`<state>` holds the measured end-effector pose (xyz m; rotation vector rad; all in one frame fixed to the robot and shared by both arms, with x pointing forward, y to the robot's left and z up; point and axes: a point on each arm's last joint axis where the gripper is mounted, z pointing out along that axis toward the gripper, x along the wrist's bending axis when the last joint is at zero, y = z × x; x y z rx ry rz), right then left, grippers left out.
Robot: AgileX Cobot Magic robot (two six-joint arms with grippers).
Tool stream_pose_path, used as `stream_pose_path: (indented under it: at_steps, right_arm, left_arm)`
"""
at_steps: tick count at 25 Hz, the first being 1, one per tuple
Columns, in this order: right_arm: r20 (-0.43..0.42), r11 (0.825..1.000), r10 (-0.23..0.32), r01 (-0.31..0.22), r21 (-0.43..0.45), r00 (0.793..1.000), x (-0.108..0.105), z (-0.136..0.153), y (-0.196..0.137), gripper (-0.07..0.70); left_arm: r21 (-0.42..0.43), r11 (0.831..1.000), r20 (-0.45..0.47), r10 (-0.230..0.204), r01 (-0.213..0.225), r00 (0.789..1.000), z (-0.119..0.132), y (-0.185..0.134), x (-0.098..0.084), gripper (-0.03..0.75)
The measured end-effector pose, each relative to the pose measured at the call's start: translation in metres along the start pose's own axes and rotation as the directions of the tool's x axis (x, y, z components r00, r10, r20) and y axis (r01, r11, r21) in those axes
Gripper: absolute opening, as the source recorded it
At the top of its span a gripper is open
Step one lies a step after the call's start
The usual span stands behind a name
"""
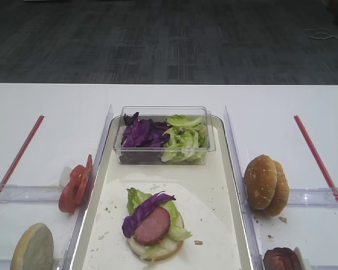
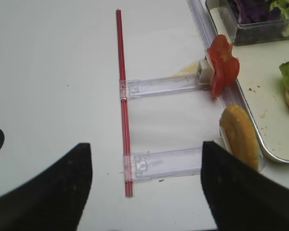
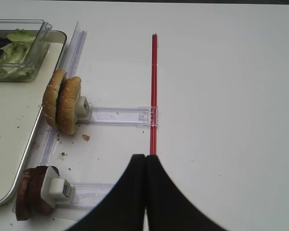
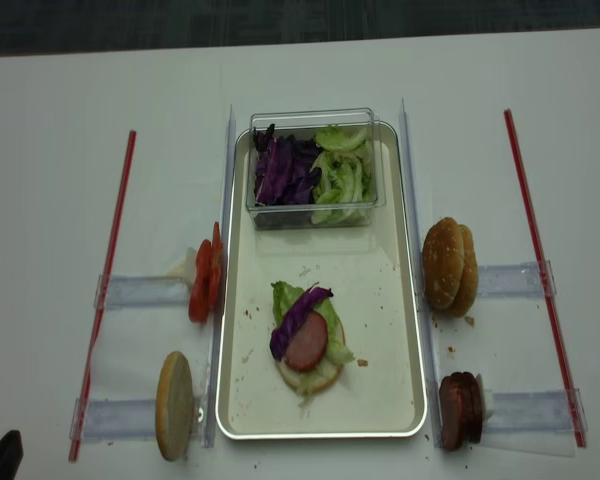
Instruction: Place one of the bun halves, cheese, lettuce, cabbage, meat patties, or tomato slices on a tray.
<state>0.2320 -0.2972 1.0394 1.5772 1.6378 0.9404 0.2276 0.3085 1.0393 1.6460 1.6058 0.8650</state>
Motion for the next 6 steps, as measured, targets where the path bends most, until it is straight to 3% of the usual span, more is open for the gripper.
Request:
stream_pose_path:
  at_steps: [6]
  right_arm:
    - [0.000, 1.000, 0.000, 0.000, 0.000, 1.000, 0.0000, 0.0000, 0.0000, 0.006]
  left_arm:
    - [0.000, 1.000, 0.000, 0.000, 0.000, 1.000, 0.0000, 0.0000, 0.0000, 0.482]
